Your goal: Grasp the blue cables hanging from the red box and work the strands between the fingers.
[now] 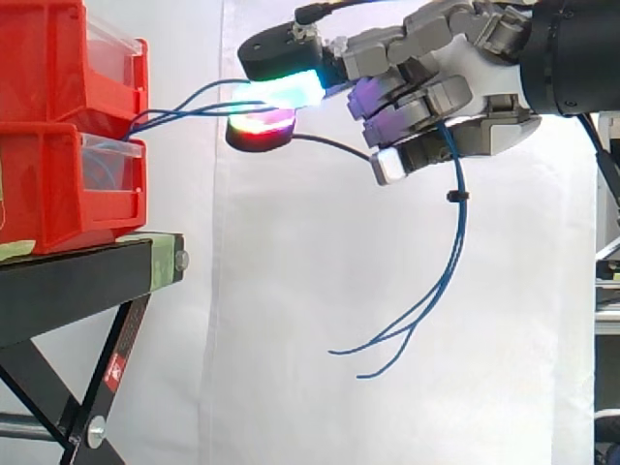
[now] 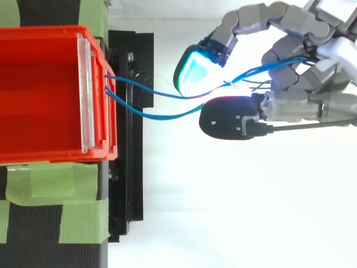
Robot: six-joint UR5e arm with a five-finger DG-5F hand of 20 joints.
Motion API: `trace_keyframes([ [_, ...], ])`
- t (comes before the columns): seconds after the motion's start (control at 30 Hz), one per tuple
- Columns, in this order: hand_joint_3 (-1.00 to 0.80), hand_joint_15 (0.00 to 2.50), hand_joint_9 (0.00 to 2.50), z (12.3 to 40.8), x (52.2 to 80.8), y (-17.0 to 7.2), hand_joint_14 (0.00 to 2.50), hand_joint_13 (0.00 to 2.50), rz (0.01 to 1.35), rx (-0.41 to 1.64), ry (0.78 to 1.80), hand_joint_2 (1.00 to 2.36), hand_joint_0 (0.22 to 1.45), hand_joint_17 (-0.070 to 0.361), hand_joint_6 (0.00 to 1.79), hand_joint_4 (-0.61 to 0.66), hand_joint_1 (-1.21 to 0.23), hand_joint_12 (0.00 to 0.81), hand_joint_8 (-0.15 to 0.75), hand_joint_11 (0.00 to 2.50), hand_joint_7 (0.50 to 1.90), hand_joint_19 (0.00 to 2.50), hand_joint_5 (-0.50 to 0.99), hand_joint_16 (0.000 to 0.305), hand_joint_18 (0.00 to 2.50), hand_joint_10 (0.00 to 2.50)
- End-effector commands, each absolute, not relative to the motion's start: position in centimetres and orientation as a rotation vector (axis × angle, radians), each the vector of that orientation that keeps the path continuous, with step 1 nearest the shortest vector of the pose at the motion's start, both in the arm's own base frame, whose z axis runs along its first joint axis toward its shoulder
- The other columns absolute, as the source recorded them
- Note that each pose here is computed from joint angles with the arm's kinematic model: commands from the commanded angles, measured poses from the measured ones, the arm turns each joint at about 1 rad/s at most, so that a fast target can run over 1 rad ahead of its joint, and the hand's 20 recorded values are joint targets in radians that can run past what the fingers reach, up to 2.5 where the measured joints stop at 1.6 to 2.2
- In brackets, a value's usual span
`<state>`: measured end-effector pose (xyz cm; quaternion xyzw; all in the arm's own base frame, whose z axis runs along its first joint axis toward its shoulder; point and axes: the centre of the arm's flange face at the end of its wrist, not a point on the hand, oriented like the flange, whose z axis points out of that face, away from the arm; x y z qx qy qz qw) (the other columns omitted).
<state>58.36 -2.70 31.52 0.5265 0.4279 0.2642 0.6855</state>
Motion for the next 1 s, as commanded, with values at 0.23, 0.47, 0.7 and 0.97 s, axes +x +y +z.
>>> trace_keyframes([
  [0.23, -0.04, 1.41, 1.27, 31.57, 58.31, -2.62, 2.5, 1.79, 0.633, 1.206, 0.933, 1.3, 0.95, 0.186, 0.76, 0.19, -0.74, 0.646, 0.492, 2.46, 0.93, 0.51, 0.25, 0.248, 2.42, 2.5],
  [0.47, -0.11, 1.41, 1.27, 31.46, 58.3, -2.73, 2.5, 1.79, 0.637, 1.215, 0.928, 1.01, 0.98, 0.186, 0.7, 0.18, -0.78, 0.646, 0.492, 2.46, 0.98, 0.51, 0.24, 0.248, 2.42, 2.5],
  [0.7, 0.06, 1.41, 1.27, 31.45, 58.29, -2.73, 2.5, 1.79, 0.643, 1.22, 0.925, 1.1, 1.07, 0.186, 0.71, 0.15, -0.72, 0.646, 0.492, 2.46, 0.97, 0.51, 0.26, 0.248, 2.42, 2.5],
  [0.97, -0.03, 1.41, 1.27, 31.45, 58.29, -2.73, 2.5, 1.79, 0.648, 1.223, 0.921, 1.31, 0.94, 0.186, 0.64, 0.18, -0.75, 0.646, 0.492, 2.46, 0.99, 0.51, 0.25, 0.248, 2.42, 2.5],
])
